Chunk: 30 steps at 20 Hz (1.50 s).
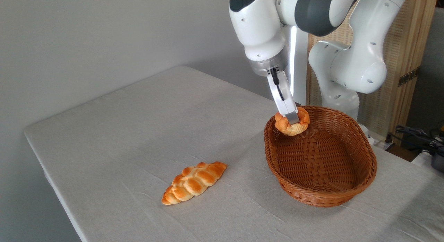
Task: Put bread into the basket
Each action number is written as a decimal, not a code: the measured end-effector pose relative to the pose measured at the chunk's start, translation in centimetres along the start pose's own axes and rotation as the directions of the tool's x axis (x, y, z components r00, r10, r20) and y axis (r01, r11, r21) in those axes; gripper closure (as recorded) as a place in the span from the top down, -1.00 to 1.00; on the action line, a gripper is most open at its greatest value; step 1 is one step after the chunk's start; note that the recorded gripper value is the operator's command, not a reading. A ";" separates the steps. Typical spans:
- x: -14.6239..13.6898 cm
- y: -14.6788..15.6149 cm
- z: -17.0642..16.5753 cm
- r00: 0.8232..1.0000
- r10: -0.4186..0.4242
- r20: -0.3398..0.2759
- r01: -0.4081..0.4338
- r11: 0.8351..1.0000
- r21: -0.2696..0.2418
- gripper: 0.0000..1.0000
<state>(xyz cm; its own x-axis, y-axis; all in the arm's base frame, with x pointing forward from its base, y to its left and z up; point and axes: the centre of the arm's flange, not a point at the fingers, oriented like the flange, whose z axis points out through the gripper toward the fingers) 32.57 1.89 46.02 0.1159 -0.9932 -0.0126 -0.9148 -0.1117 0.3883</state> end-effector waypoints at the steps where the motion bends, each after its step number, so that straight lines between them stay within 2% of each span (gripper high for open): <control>1: 0.2 -0.1 0.2 1.000 0.001 0.004 -0.001 1.000 -0.006 0.54; 4: 0.5 -0.4 0.4 1.000 0.001 0.011 -0.001 1.000 -0.017 0.63; 6: 0.6 -0.4 0.5 1.000 0.000 0.012 0.000 1.000 -0.018 0.99; 10: 0.6 -0.4 0.4 1.000 -0.002 0.012 0.002 1.000 -0.017 1.00; 13: 0.5 -0.4 -0.5 1.000 -0.004 0.008 0.004 1.000 0.003 1.00; 17: 0.5 -0.3 -5.0 1.000 -0.003 -0.020 0.005 0.995 0.098 1.00; 23: 0.8 -0.3 -13.1 0.999 0.002 -0.051 0.011 0.969 0.246 1.00; 26: 1.9 -2.0 -16.2 0.999 -0.024 -0.048 0.037 0.959 0.282 1.00; 30: 5.0 -5.2 -19.1 0.993 -0.112 -0.047 0.121 0.944 0.306 1.00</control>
<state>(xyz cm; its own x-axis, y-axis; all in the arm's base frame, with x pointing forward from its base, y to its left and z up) 45.29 -1.86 61.57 0.2354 -0.9718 -0.0128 -0.9683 -0.2356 0.0830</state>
